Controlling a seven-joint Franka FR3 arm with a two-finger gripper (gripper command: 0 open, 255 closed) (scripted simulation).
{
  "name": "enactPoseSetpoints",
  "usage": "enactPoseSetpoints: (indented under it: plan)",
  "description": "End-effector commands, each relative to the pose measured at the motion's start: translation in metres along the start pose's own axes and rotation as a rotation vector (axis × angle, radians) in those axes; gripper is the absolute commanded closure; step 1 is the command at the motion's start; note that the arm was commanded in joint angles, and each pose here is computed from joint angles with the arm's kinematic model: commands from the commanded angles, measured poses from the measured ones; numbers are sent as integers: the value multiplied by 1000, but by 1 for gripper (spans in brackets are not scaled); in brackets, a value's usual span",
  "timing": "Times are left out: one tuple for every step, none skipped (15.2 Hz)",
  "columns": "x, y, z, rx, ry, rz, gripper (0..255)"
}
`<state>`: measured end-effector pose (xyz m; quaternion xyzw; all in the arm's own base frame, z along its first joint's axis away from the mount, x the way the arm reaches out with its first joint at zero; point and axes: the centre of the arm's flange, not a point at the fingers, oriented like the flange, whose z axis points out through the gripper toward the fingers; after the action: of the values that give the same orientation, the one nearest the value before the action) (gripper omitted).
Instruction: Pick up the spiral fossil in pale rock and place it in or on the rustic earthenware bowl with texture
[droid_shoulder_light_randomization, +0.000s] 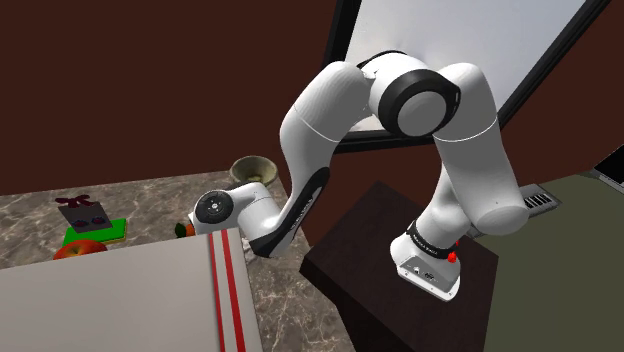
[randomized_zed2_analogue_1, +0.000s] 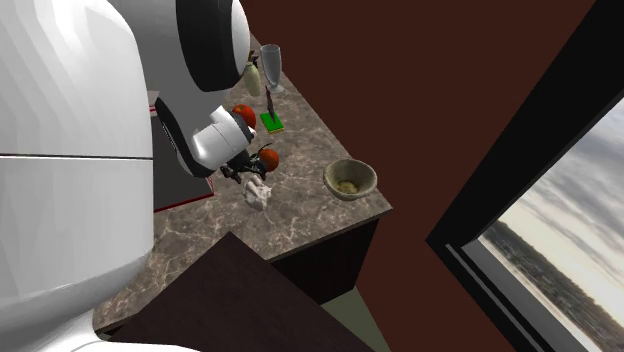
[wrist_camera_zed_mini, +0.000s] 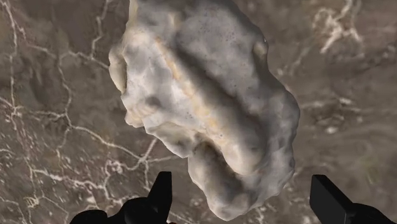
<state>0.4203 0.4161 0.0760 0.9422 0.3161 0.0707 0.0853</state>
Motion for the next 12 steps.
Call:
enactPoseSetpoints:
  plan:
    - [0, 0, 0, 0, 0, 0, 0]
    - [0, 0, 0, 0, 0, 0, 0]
    - [0, 0, 0, 0, 0, 0, 255]
    - [0, 0, 0, 0, 0, 0, 255]
    - [0, 0, 0, 0, 0, 0, 255]
    - [0, 0, 0, 0, 0, 0, 255]
    - [0, 0, 0, 0, 0, 0, 255]
    - [0, 0, 0, 0, 0, 0, 255]
    - [0, 0, 0, 0, 0, 0, 255]
    - [0, 0, 0, 0, 0, 0, 255]
    - [0, 0, 0, 0, 0, 0, 255]
    - [0, 0, 0, 0, 0, 0, 255]
